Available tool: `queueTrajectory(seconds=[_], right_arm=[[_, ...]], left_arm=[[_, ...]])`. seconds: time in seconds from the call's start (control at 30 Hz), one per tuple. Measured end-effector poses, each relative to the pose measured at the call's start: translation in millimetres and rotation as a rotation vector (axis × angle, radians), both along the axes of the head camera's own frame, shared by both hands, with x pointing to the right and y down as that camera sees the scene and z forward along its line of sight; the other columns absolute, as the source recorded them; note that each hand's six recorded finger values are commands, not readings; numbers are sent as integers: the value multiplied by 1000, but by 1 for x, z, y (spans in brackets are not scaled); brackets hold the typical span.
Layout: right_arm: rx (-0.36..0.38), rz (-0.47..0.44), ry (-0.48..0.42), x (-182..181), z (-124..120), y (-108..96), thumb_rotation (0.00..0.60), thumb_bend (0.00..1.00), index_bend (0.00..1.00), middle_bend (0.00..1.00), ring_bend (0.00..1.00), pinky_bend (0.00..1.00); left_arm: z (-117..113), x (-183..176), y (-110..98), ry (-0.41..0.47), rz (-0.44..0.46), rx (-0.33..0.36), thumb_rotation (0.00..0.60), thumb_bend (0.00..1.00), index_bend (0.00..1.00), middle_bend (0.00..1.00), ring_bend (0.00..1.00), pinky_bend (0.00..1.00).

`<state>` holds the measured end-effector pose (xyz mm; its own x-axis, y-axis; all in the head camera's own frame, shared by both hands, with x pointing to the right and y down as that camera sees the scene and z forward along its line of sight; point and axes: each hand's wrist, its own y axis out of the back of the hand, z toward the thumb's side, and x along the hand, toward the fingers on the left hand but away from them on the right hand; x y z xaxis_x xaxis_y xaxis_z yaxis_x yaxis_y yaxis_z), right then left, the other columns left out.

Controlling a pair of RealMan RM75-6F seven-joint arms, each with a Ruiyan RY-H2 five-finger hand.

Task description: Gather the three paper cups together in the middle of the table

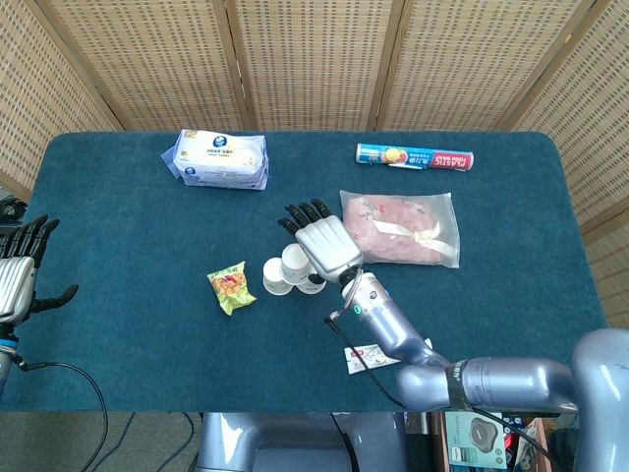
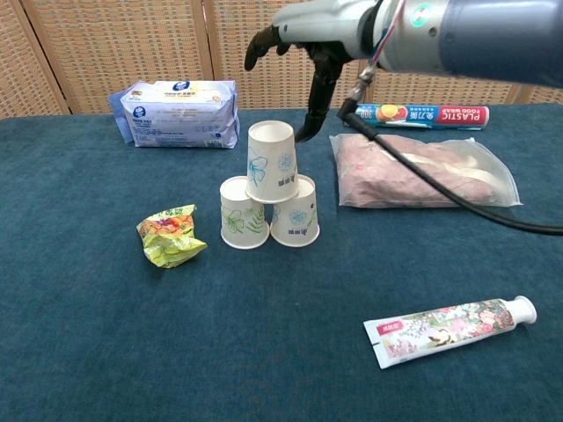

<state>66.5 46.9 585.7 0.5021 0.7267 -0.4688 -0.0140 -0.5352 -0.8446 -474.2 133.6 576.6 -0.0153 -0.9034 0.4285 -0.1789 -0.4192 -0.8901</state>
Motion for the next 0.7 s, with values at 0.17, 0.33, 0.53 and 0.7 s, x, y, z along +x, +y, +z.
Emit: queueTrajectory(seconds=[0.17,0.33,0.53,0.7], right_arm=[[116,42,14,50,-21,-2,600,2,107,16,1,0],[228,111,-17,123,-31,15,600,0,29,0,0,0],[292,262,10,240,-29,66,600,0,7,0,0,0],[278,326,125,307,-22,121,600,0,0,0,0,0]], left_arm=[[-3,6,6,7,23,11,600,258,0,0,0,0],[-6,10,18,15,38,22,600,258,0,0,0,0],[-7,10,42,20,38,23,600,257,0,0,0,0],[-10,4,60,11,38,30,600,257,0,0,0,0]])
